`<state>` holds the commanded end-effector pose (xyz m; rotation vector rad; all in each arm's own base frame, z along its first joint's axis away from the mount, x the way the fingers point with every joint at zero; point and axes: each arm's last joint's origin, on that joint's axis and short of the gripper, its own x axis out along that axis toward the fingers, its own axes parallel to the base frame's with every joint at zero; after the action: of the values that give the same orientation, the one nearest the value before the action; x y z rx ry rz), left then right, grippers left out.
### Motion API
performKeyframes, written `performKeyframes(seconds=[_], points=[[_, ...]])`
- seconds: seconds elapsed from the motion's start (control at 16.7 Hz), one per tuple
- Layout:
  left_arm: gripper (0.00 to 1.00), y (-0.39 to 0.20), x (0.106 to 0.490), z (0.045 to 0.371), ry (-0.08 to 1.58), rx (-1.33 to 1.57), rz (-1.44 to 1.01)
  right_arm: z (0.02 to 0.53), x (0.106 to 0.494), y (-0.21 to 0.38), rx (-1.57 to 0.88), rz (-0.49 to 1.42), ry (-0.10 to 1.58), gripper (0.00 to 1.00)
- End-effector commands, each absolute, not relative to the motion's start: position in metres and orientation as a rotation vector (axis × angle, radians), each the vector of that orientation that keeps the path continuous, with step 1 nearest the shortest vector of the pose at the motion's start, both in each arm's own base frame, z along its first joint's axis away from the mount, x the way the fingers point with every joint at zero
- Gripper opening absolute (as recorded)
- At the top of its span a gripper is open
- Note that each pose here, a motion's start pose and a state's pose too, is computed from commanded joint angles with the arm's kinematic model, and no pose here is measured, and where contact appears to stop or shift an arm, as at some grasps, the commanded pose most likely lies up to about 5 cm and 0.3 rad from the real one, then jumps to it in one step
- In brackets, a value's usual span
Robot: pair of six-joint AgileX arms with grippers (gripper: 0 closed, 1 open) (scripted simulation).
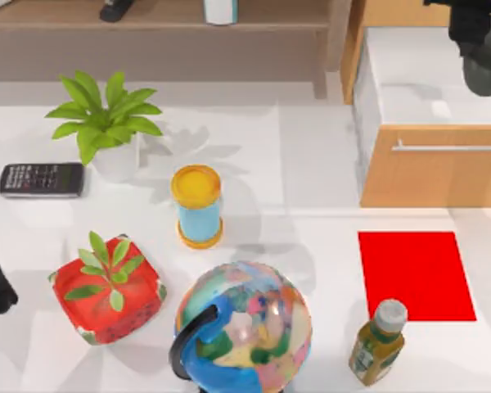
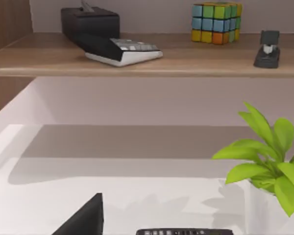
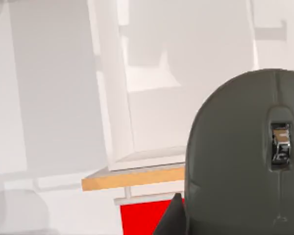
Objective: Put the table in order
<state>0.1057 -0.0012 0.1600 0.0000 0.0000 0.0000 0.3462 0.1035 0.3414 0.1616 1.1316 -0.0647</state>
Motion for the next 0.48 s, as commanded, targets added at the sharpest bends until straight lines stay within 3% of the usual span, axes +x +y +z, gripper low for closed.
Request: performKeyframes(seconds=[0.48], points=[[1.00,-0.001,0.106,0.160,0.000,0.000,0.000,0.263,0.305,0.139,0.079,0.019,1.296,0.00]])
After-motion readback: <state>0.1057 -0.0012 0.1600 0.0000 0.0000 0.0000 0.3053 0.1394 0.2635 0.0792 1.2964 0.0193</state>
